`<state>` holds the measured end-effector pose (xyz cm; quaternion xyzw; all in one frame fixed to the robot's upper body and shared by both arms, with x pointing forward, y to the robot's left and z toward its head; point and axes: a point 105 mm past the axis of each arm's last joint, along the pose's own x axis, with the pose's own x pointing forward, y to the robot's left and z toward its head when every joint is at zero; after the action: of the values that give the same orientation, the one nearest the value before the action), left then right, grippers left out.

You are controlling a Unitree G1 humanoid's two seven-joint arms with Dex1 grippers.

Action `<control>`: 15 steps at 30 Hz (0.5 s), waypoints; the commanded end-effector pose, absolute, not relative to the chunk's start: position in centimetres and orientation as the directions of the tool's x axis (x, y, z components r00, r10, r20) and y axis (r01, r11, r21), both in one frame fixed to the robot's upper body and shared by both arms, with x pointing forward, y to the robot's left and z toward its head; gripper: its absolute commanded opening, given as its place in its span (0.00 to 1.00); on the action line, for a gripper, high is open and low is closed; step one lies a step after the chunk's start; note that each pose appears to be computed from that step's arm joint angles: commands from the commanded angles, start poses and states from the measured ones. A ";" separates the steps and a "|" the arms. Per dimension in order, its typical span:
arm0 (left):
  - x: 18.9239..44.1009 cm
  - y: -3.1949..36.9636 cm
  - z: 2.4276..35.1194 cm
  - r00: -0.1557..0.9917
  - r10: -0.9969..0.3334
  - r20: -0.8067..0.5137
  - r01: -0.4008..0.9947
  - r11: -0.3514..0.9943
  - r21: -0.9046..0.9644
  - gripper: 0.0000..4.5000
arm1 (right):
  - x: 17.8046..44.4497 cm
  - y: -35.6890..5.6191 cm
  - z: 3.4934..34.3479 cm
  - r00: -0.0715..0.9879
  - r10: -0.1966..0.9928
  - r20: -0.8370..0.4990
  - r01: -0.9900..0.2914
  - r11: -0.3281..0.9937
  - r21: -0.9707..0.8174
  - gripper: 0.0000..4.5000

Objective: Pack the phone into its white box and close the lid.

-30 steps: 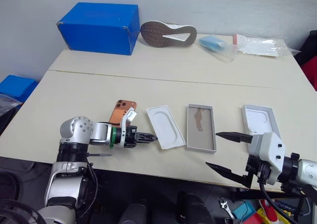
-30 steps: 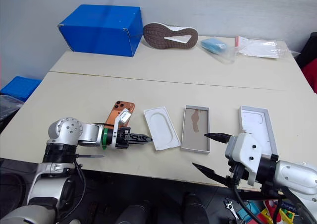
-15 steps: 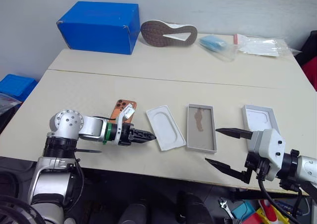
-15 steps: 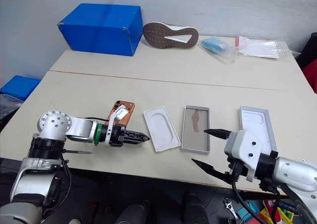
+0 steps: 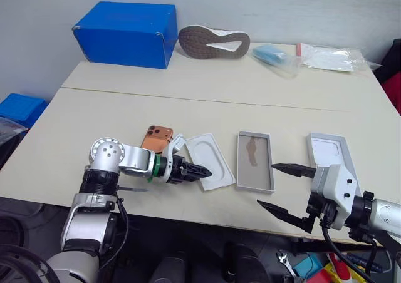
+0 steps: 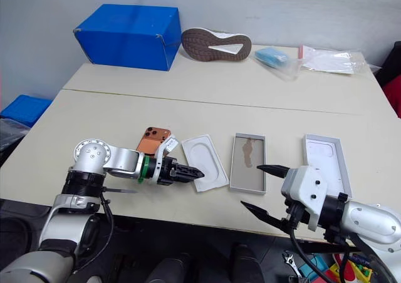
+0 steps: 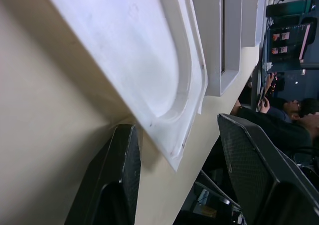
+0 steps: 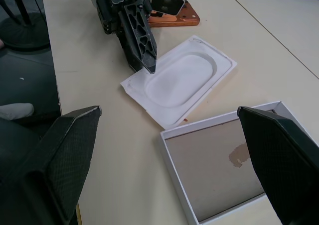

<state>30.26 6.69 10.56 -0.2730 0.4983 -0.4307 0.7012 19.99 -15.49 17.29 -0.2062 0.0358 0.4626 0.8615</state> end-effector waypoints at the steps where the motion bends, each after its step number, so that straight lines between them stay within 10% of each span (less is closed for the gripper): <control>1: 30.5 7.0 10.4 0.155 -0.877 -0.455 0.308 0.481 -0.821 0.42 | 19.6 -15.2 18.2 0.573 0.788 -0.226 -0.799 0.477 -0.366 1.00; 7: 30.3 6.9 9.9 0.163 -0.878 -0.449 0.298 0.478 -0.826 0.01 | 19.6 -15.2 18.2 0.577 0.785 -0.227 -0.797 0.479 -0.368 1.00; 15: 31.0 8.4 11.0 0.202 -0.883 -0.423 0.302 0.467 -0.831 0.01 | 19.7 -15.3 18.2 0.578 0.783 -0.229 -0.795 0.478 -0.372 1.00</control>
<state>30.73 7.60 10.24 -0.3022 0.4879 -0.4139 0.7067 19.94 -15.54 17.15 -0.2064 0.0389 0.4609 0.8622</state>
